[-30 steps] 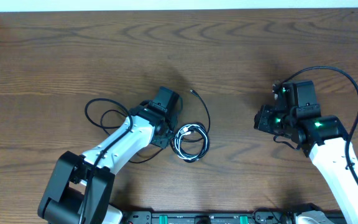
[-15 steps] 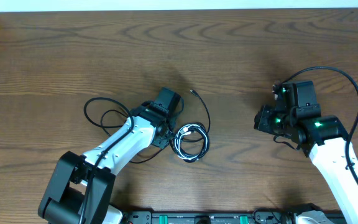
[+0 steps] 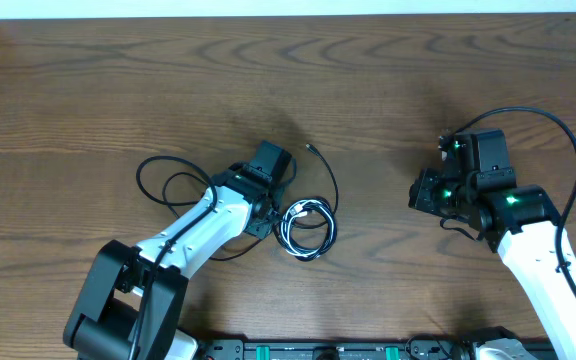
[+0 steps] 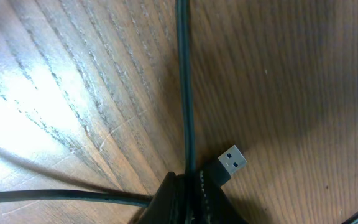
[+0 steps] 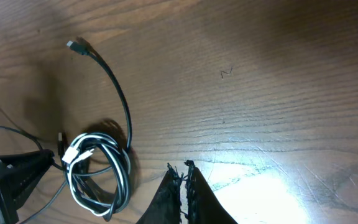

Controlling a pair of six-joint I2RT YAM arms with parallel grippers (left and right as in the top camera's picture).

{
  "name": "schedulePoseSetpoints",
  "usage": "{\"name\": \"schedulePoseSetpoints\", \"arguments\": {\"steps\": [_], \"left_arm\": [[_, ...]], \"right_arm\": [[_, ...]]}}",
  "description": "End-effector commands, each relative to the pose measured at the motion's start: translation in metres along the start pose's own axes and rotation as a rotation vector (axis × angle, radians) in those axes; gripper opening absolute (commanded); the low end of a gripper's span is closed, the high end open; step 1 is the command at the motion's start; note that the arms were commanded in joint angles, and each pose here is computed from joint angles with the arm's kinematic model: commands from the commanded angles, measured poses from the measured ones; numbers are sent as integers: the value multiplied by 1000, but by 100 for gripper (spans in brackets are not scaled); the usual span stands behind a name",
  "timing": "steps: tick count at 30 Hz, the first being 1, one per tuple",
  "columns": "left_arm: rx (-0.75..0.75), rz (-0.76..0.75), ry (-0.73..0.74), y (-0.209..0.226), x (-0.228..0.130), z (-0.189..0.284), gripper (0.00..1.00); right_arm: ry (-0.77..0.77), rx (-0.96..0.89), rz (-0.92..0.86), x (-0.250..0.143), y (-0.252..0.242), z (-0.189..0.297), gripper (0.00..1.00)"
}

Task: Untangle cables

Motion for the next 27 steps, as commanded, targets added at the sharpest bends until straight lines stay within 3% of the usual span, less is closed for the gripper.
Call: {"name": "schedulePoseSetpoints", "arguments": {"steps": [1, 7, 22, 27], "left_arm": [[19, -15, -18, 3, 1, -4, 8], [-80, -108, -25, -9, 12, 23, 7], [-590, -200, -140, -12, 23, 177, 7], [-777, -359, -265, -13, 25, 225, 8]], "right_arm": [[18, -7, 23, -5, 0, -3, 4], [30, -9, 20, -7, -1, -3, 5], [150, 83, 66, -52, 11, -32, 17], [148, 119, 68, -63, 15, -44, 21]]}}
Point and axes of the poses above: each gripper's point midway between its finger pads, its own z axis back along the fingers, its own y axis along the line the jaws close on, x = y × z, the point moved 4 cm from there along z, back along the fingers, and after that the axes turned 9 degrees about -z, right-handed, at the moved point
